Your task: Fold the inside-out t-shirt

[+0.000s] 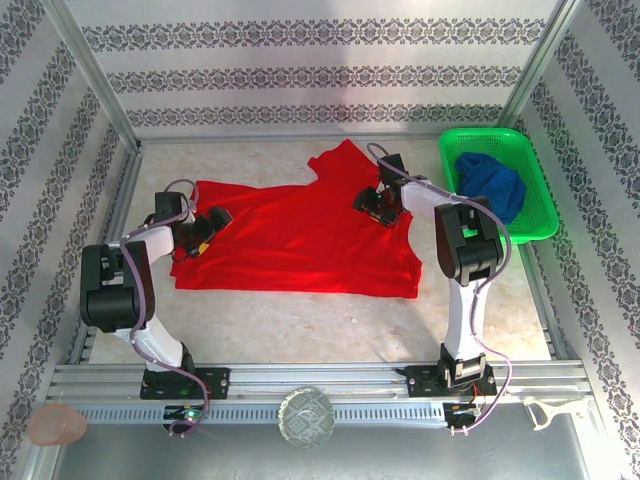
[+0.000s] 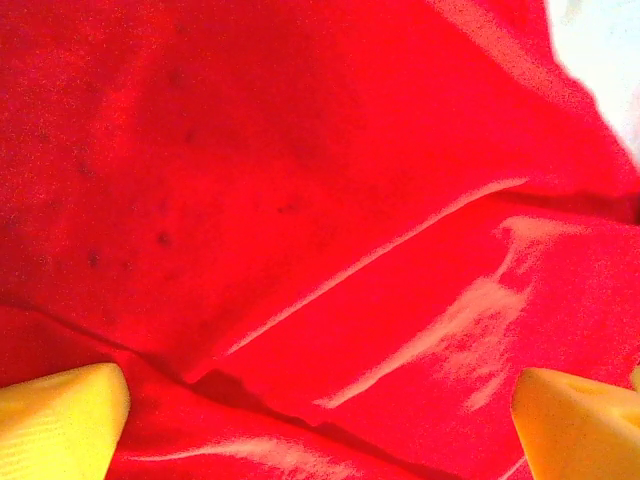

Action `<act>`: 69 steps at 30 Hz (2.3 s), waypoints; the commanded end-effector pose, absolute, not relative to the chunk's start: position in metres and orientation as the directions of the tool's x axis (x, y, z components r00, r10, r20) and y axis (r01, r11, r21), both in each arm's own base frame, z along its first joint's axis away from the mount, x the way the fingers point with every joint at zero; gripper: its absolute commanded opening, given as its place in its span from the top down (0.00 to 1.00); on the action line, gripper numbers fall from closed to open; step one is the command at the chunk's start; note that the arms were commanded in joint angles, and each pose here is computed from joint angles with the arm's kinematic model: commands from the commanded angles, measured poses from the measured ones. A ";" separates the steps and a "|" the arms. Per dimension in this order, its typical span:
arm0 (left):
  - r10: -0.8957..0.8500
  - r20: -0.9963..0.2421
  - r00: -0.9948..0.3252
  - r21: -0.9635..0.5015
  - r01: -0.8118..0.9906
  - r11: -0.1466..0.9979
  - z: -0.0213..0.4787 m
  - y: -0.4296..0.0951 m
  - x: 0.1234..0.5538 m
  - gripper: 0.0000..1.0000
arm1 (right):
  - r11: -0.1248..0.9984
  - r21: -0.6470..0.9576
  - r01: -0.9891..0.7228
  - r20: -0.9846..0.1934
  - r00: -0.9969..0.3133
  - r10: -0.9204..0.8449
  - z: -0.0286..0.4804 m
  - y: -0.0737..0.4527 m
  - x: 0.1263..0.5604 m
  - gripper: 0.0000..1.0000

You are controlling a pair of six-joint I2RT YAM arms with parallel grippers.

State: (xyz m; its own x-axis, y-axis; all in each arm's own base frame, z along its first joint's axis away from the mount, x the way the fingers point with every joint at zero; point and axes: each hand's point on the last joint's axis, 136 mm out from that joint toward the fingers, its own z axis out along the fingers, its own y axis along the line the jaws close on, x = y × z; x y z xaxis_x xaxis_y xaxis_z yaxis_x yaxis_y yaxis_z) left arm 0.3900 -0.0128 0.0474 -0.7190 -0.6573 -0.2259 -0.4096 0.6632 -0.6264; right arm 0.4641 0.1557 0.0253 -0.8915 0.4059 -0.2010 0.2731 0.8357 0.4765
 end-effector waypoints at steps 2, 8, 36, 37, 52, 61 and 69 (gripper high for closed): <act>-0.701 -0.106 -0.705 -0.598 -0.518 0.611 0.015 -0.021 0.352 0.00 | 0.798 0.441 0.411 -0.066 -0.872 0.485 -0.001 0.140 0.423 0.44; -0.730 -0.043 -0.682 -0.577 -0.579 0.576 -0.001 -0.030 0.306 0.00 | 0.756 0.453 0.472 -0.022 -0.842 0.539 -0.007 0.124 0.387 0.44; -0.481 -0.230 -0.846 -0.308 -0.406 0.861 0.054 0.050 0.447 0.13 | 0.921 0.387 0.043 -0.423 -0.879 0.219 0.128 0.131 0.541 0.43; -0.470 -0.226 -0.853 -0.298 -0.399 0.867 0.048 0.050 0.451 0.14 | 0.924 0.380 0.037 -0.424 -0.881 0.210 0.125 0.132 0.549 0.43; -0.404 -0.196 -0.893 -0.304 -0.336 0.891 0.013 0.037 0.476 0.45 | 0.933 0.359 0.032 -0.392 -0.902 0.181 0.082 0.142 0.593 0.41; -0.421 -0.265 -0.867 -0.336 -0.326 0.884 0.037 0.038 0.490 0.99 | 0.927 0.375 0.032 -0.383 -0.905 0.187 0.071 0.148 0.600 0.40; -0.460 -0.301 -0.835 -0.431 -0.311 0.847 0.063 0.026 0.496 1.00 | 0.919 0.392 0.040 -0.369 -0.908 0.197 0.055 0.155 0.606 0.39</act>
